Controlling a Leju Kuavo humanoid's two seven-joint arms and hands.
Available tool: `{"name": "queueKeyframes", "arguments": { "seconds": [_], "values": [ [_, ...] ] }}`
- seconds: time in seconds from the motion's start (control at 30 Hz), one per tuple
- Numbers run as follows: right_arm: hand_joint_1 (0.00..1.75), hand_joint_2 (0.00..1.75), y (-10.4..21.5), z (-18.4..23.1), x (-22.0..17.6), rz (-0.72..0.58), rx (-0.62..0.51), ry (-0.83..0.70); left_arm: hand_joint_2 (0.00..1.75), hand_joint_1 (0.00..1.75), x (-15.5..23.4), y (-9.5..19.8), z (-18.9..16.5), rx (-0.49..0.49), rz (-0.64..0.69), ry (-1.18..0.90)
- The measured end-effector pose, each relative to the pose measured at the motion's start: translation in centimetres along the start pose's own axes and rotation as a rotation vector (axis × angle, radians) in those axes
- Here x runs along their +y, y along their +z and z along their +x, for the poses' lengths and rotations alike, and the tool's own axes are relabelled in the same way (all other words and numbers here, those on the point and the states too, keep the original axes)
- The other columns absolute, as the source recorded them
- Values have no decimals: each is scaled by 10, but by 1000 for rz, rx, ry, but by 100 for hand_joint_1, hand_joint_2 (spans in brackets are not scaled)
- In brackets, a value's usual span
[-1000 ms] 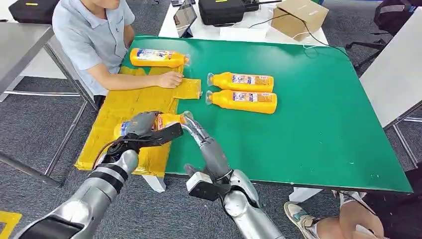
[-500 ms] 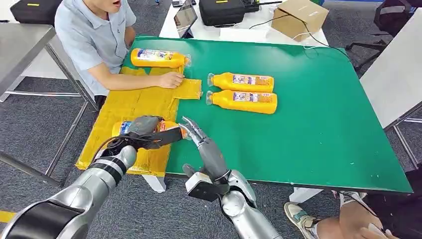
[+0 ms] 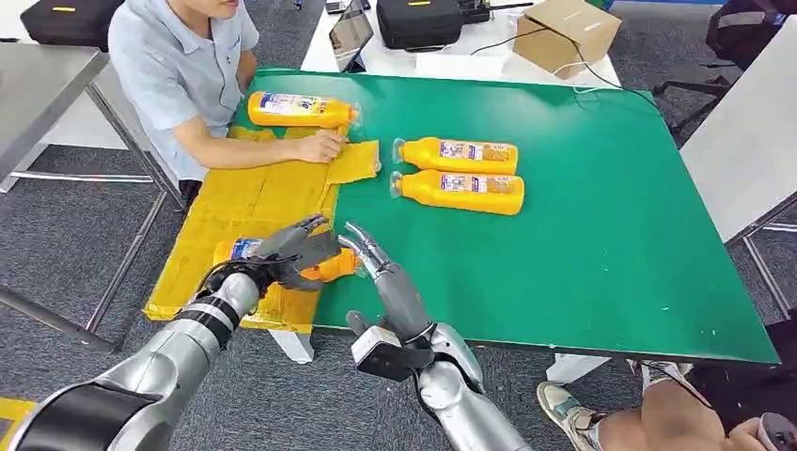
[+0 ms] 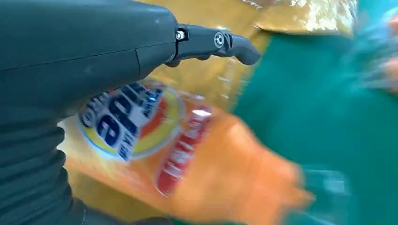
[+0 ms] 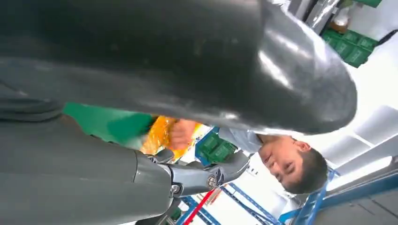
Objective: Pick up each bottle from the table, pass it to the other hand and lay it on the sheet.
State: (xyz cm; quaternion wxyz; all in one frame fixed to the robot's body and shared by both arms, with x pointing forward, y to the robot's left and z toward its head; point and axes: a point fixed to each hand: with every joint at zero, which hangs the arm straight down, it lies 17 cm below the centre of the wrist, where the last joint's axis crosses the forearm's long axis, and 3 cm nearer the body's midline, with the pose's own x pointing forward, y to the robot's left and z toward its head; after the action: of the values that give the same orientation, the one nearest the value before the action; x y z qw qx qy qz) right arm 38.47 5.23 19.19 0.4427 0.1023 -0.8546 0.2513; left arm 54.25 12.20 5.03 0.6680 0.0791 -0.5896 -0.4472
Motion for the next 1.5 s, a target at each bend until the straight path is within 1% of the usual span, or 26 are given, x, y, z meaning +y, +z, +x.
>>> {"name": "queueKeyframes", "arguments": {
  "seconds": [0.13,0.2,0.33,0.47,0.57,0.63,0.77,0.87,0.93,0.97,1.07,1.17,1.23,1.4,1.5],
  "values": [
    [0,0,-2,-1,-1,-12,-7,2,175,0,-2,2,17,-67,-22,209],
    [0,0,-2,-2,-1,-16,-7,2,175,0,2,3,25,-100,-7,312],
    [0,0,-1,-4,-1,-24,-7,-3,175,0,16,9,36,-166,58,498],
    [0,0,-1,-3,-4,-40,-12,7,175,0,50,20,47,-267,201,679],
    [0,0,2,-2,-9,-65,-16,26,175,0,83,39,57,-362,323,900],
    [0,0,5,0,-12,-79,-20,33,175,0,99,54,60,-416,388,997],
    [0,0,13,8,-22,-118,-43,72,175,0,118,87,61,-496,499,1072],
    [0,0,23,15,-31,-141,-63,121,175,0,121,107,59,-507,558,1071],
    [0,0,32,14,-38,-148,-52,190,175,0,117,120,56,-505,583,1071],
    [0,175,37,10,-41,-149,-39,234,175,0,115,125,56,-507,591,1069],
    [0,175,57,-11,-58,-146,22,415,175,0,109,146,59,-524,625,1016],
    [0,175,81,-38,-78,-137,106,526,175,0,101,167,64,-542,659,941],
    [0,175,100,-60,-96,-121,182,595,175,0,94,180,69,-554,656,929],
    [0,175,140,-106,-131,-59,347,680,175,0,80,205,86,-593,642,876],
    [0,175,150,-122,-146,-42,399,702,175,0,77,210,97,-617,626,866]
  ]
}}
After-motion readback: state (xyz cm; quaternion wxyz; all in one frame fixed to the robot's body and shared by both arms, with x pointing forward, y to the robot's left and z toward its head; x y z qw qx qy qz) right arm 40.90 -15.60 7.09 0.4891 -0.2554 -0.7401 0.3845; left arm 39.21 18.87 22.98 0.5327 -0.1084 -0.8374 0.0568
